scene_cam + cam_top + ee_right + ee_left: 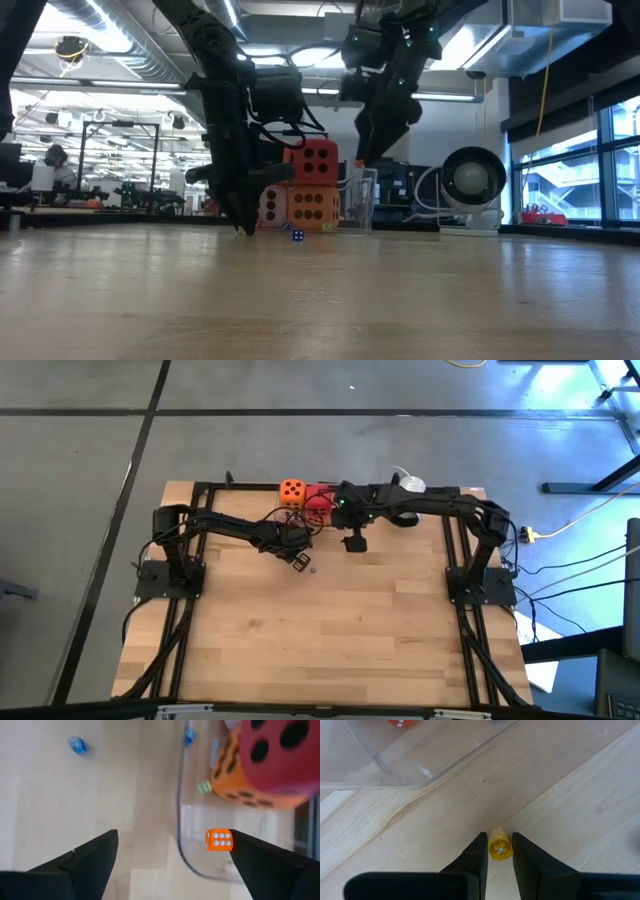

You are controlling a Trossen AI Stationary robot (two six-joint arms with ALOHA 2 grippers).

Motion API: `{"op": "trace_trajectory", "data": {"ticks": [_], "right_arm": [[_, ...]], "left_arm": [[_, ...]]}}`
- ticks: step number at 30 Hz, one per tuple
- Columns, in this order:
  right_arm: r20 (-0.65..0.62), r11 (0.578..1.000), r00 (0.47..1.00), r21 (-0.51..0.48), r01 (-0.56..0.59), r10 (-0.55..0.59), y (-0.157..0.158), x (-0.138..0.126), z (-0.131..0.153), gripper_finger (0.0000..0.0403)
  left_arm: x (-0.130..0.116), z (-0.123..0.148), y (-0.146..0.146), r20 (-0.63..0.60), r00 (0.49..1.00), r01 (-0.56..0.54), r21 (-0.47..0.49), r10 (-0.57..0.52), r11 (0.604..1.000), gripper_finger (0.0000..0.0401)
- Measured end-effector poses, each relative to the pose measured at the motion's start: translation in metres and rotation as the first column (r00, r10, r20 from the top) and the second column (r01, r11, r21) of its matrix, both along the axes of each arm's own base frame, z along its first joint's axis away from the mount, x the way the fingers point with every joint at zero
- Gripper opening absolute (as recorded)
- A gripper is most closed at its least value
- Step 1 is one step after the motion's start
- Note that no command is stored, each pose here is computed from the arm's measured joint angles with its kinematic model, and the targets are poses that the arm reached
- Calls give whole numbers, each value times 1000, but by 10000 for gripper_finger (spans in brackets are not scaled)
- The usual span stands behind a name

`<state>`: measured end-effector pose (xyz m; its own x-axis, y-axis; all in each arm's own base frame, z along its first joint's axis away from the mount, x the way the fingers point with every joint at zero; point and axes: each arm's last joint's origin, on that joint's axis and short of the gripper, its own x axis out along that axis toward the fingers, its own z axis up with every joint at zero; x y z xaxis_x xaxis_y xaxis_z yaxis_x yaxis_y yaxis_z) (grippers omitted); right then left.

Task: Pick & Place Dice
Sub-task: Put the small orange dice in the transparent bin

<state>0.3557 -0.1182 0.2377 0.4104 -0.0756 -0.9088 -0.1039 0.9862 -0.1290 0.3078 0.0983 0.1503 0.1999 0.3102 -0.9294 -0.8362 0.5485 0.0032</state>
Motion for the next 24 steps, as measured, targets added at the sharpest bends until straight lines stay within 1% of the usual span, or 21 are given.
{"op": "trace_trajectory", "data": {"ticks": [4, 6, 10, 12, 18, 24], "right_arm": [[-39, 997, 998, -61, 51, -54, -1, -3, -8, 373], [-40, 997, 998, -60, 55, -58, -1, -4, -12, 373], [-41, 998, 998, -20, 57, -57, 2, -5, -17, 373], [-59, 999, 997, -20, 45, -46, 4, -6, -21, 373], [-52, 1000, 999, -31, 0, -1, 9, -4, -22, 373], [-61, 993, 994, -62, -98, 95, 16, -2, -22, 373]], "left_arm": [[0, 0, 0, 0, 1000, 0, 0, 0, 1000, 63], [0, 0, 0, -1, 1000, 5, 0, -5, 1000, 63], [0, 0, 0, -2, 1000, 8, 1, -8, 1000, 63], [0, 0, 0, -2, 1000, 8, 1, -8, 1000, 63], [0, 0, 0, -3, 1000, 8, 1, -8, 1000, 63], [0, 0, 0, -3, 1000, 8, 1, -8, 1000, 63]]}}
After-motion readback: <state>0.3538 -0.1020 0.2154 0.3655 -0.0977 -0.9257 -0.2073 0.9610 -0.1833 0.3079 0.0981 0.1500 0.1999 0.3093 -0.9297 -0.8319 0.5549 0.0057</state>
